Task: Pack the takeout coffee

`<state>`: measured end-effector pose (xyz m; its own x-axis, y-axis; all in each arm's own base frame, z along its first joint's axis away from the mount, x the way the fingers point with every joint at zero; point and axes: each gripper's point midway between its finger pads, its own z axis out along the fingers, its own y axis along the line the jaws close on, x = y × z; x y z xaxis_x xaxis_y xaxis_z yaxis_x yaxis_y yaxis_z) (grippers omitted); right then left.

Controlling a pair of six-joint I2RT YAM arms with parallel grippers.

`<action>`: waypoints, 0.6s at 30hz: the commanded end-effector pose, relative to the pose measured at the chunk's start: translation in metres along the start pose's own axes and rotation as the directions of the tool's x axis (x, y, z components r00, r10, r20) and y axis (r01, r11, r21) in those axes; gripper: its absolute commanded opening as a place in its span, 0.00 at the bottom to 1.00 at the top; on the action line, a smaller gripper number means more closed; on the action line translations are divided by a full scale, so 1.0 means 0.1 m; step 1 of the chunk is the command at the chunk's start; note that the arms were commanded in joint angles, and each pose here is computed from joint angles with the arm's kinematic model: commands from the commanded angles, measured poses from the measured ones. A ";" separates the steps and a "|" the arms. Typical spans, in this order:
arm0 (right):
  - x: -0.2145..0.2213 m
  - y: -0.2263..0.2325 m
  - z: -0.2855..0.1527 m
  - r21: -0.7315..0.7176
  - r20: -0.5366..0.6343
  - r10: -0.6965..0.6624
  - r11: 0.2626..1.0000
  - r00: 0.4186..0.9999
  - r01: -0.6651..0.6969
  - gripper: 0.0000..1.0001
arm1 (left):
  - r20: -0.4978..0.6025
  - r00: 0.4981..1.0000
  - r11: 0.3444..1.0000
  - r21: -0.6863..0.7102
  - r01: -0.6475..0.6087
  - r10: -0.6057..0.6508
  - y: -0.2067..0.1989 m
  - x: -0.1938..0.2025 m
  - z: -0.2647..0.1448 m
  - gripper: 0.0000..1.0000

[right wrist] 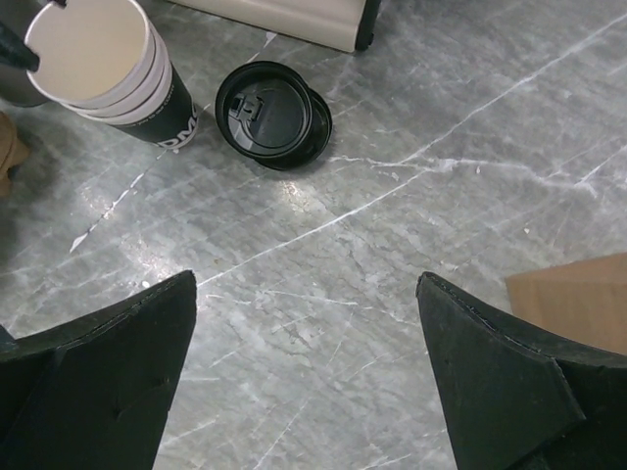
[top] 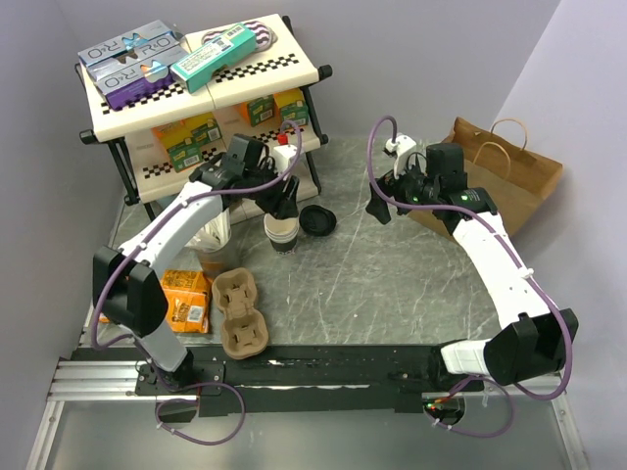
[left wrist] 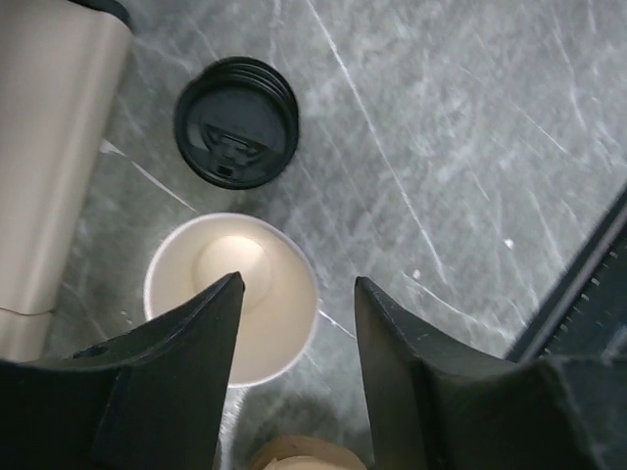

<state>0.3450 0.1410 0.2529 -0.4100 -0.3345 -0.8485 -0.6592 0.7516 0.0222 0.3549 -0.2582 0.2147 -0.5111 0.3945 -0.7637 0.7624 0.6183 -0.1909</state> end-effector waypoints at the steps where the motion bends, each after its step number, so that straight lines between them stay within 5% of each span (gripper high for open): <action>1: -0.12 0.00 -0.06 0.023 0.031 0.028 0.999 0.999 -0.028 0.99 | -0.018 1.000 0.994 0.105 0.017 -0.015 -0.22 -0.15 -0.08 0.55; 8: -0.07 -0.02 -0.11 0.047 0.027 0.017 0.999 0.999 -0.019 0.99 | -0.035 0.998 0.997 0.049 0.055 -0.054 -0.12 -0.08 0.06 0.42; 18: 0.02 -0.05 -0.13 0.067 0.015 -0.013 0.998 1.000 0.012 0.99 | -0.097 0.991 0.996 0.008 0.090 -0.089 -0.21 0.18 0.13 0.56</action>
<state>0.3424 0.1323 0.2446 -0.4436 -0.3303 -0.8332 -0.6186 0.7855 0.0179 0.3427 -0.2696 0.1937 -0.6210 0.4035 -0.6720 0.7186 0.6354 -0.2825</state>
